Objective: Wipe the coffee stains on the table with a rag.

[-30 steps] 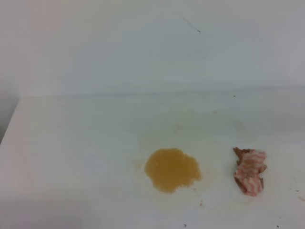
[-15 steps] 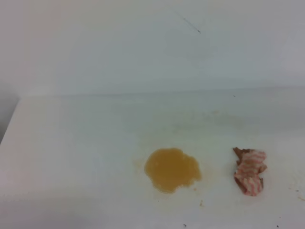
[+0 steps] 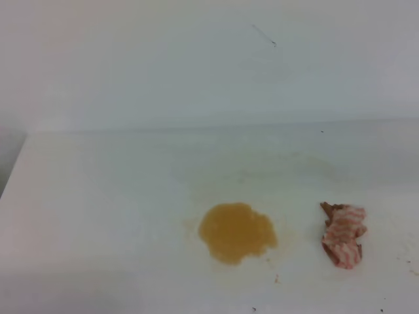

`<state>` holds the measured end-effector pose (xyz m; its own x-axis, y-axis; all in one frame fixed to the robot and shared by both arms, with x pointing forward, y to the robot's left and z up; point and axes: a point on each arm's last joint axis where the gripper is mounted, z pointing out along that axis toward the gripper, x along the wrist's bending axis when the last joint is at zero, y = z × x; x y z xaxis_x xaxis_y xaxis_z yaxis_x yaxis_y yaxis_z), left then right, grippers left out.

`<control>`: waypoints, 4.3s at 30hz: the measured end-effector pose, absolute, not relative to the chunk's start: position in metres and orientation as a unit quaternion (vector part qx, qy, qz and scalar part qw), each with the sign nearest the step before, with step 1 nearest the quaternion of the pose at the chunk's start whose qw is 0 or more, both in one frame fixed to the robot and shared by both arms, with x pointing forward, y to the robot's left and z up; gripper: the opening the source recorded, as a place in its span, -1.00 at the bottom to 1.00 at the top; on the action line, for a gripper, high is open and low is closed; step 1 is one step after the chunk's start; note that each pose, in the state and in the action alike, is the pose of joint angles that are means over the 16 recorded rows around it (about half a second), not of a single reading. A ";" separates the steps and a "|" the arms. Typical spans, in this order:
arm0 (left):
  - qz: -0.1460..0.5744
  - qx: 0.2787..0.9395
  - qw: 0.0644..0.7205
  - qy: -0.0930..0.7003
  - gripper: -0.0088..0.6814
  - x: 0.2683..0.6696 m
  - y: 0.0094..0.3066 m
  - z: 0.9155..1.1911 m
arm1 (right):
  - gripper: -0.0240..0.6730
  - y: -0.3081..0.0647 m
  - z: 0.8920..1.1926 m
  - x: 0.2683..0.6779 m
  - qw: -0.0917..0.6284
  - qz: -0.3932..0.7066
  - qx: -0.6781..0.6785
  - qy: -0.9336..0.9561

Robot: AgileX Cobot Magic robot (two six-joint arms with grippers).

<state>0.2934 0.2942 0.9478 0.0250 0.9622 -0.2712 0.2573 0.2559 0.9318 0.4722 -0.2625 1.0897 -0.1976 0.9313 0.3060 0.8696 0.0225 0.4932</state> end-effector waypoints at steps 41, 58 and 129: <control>0.346 0.503 0.510 0.607 -0.97 0.293 0.294 0.948 | 0.19 -0.213 1.041 0.556 -0.010 0.217 0.584 0.782; 0.346 0.503 0.510 0.607 -0.97 0.293 0.294 0.948 | 0.14 -0.189 0.958 0.585 -0.023 0.110 0.603 0.789; 0.345 0.503 0.508 0.608 -0.97 0.294 0.294 0.948 | -0.87 -0.041 0.942 0.636 -0.040 0.132 0.401 0.905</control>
<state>0.2936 0.2943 0.9476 0.0230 0.9623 -0.2711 0.2608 0.2560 0.9308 0.6360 -0.0407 0.9422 -0.6745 0.7166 0.1778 0.7375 0.6429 0.2068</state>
